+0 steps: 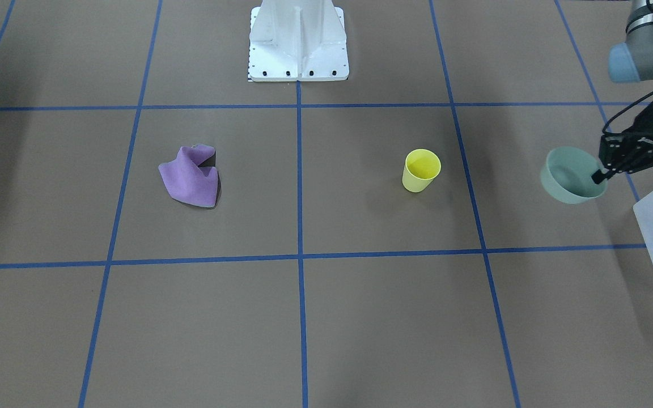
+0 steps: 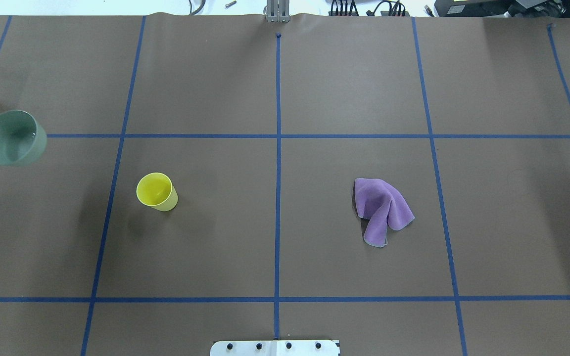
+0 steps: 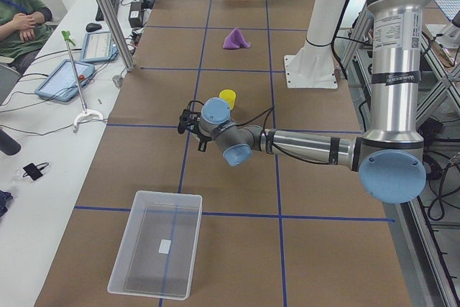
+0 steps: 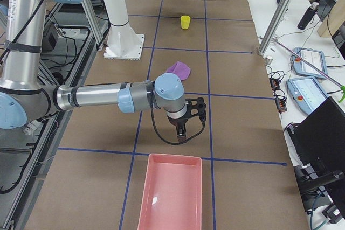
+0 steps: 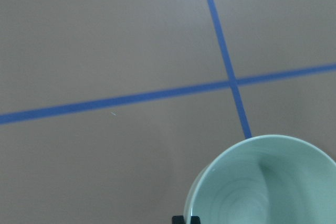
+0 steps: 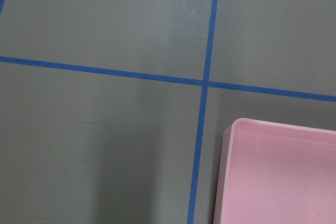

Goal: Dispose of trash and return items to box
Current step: 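Lift the green bowl with the left gripper and drop it into the clear bin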

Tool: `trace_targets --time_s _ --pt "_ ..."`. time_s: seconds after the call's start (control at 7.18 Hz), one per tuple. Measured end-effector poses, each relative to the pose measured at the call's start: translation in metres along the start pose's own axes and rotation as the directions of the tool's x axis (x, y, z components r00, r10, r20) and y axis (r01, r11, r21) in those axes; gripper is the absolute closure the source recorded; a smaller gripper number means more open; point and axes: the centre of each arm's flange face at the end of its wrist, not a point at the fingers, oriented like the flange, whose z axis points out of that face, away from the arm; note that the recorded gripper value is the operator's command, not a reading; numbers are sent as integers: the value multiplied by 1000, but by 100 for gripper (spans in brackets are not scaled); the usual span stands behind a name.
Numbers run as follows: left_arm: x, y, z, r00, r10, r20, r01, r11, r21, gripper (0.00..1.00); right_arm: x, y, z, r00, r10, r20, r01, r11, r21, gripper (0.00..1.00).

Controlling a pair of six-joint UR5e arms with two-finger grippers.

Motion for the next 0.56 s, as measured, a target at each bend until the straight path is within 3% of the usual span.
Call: trace_targets --time_s 0.28,0.56 --pt "-69 -31 -58 989 68 135 -65 997 -27 100 -1 0 0 1000 -2 0 2 1000 0 0" --pt "-146 -75 -103 969 120 217 -100 990 -100 100 -1 0 1 1000 -2 -1 2 1000 -2 0"
